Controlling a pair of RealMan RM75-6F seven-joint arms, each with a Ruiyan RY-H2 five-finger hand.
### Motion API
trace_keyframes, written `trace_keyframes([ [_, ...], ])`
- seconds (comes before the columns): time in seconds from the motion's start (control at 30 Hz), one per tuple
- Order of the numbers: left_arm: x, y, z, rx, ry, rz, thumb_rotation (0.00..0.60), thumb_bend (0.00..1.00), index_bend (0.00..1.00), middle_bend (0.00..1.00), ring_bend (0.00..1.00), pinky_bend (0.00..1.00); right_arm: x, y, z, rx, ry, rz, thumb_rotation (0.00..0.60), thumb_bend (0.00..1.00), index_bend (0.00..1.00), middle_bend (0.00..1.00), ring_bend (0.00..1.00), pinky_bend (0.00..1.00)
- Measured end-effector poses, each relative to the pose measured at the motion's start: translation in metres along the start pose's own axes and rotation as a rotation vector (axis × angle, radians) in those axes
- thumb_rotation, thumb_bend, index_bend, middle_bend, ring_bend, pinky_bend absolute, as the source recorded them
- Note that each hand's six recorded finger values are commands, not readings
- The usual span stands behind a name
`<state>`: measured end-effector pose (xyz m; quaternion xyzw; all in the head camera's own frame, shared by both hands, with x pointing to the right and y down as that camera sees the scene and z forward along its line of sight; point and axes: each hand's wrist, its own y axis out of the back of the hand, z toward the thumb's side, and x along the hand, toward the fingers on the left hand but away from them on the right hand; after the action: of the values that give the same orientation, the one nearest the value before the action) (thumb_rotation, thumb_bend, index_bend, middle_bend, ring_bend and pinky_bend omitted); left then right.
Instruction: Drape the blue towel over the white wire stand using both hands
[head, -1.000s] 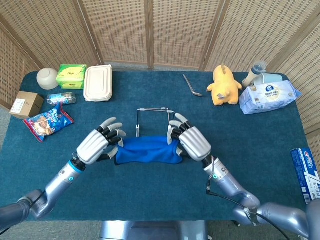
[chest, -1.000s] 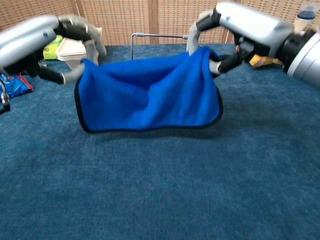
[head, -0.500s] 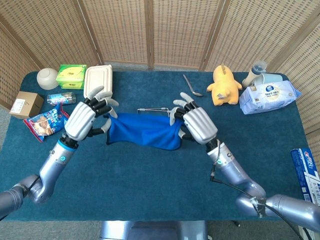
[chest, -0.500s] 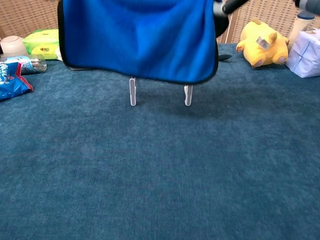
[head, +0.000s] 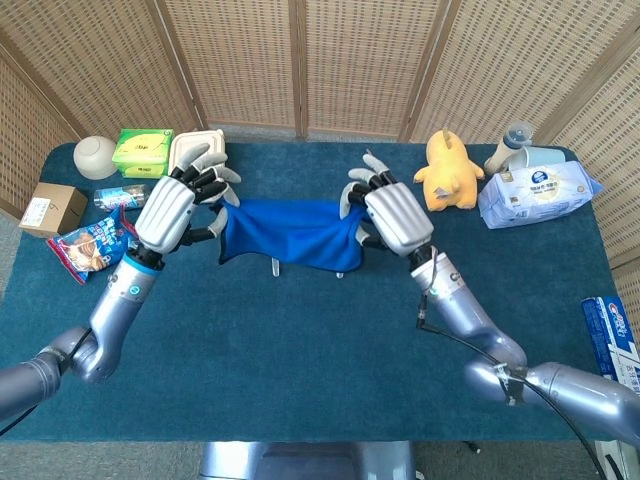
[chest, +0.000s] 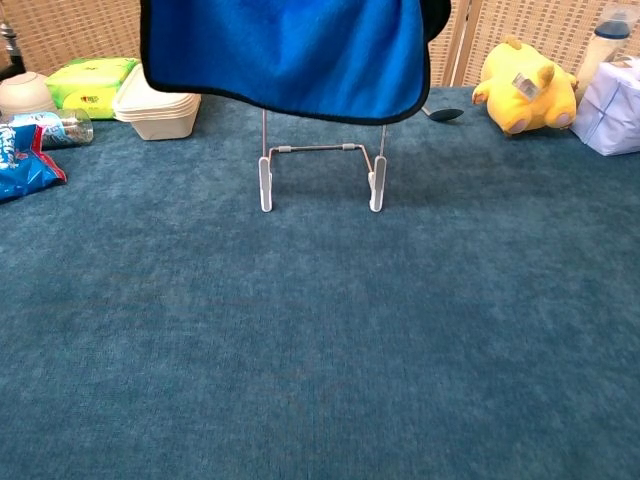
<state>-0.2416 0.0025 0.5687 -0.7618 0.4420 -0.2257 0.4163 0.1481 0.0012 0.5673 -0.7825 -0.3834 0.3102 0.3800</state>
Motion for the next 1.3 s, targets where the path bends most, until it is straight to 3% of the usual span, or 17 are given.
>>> trace_keyframes([
  [0.3, 0.015, -0.014, -0.010, -0.007, 0.034, -0.003, 0.600, 0.61, 0.77, 0.38, 0.21, 0.10, -0.019, 0.004, -0.015, 0.029, -0.032, 0.005, 0.600, 0.46, 0.95, 0.44, 0.21, 0.08],
  [0.93, 0.033, -0.054, -0.023, -0.027, 0.074, -0.052, 0.600, 0.61, 0.77, 0.38, 0.21, 0.09, -0.038, -0.008, -0.045, 0.039, -0.103, 0.039, 0.600, 0.46, 0.94, 0.44, 0.21, 0.08],
  [1.3, 0.034, -0.061, -0.029, -0.034, 0.089, -0.061, 0.600, 0.61, 0.77, 0.38, 0.21, 0.09, -0.039, -0.014, -0.049, 0.046, -0.110, 0.052, 0.600, 0.46, 0.94, 0.44, 0.21, 0.08],
])
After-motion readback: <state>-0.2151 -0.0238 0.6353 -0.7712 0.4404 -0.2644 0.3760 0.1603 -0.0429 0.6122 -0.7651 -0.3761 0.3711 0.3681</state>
